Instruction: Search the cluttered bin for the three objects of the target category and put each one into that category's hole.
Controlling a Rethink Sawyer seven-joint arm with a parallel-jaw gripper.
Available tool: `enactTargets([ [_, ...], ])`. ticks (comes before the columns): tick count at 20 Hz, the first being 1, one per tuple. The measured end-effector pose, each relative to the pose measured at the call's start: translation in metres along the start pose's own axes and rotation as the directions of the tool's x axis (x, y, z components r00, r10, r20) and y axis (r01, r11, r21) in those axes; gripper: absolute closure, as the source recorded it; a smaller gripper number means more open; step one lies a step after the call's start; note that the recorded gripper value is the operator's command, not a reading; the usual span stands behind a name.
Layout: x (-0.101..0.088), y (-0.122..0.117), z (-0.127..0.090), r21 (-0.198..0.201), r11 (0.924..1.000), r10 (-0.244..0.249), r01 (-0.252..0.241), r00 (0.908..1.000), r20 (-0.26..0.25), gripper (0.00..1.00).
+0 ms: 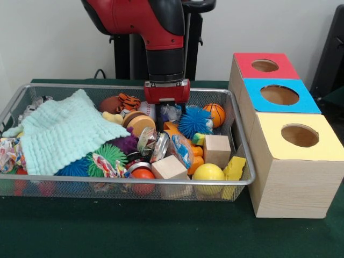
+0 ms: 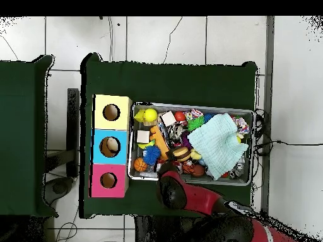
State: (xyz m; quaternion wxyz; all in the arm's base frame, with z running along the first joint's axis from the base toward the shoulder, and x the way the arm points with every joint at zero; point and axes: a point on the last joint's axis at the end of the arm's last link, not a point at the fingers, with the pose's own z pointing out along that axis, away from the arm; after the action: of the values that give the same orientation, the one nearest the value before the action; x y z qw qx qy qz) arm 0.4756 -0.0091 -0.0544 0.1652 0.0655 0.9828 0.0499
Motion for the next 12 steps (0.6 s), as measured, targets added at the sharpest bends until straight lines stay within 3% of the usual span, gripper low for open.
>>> enactTargets([
  [1, 0.0005, -0.0003, 0.0, 0.0, 1.0, 0.001, -0.001, 1.0, 0.005, 0.0],
  [2, 0.002, -0.0013, 0.0003, 0.0, 1.0, 0.001, -0.001, 0.9996, 0.027, 1.0],
  [12, 0.0067, -0.0011, 0.0016, 0.0, 1.0, -0.001, 0.001, 0.9959, 0.091, 1.0],
])
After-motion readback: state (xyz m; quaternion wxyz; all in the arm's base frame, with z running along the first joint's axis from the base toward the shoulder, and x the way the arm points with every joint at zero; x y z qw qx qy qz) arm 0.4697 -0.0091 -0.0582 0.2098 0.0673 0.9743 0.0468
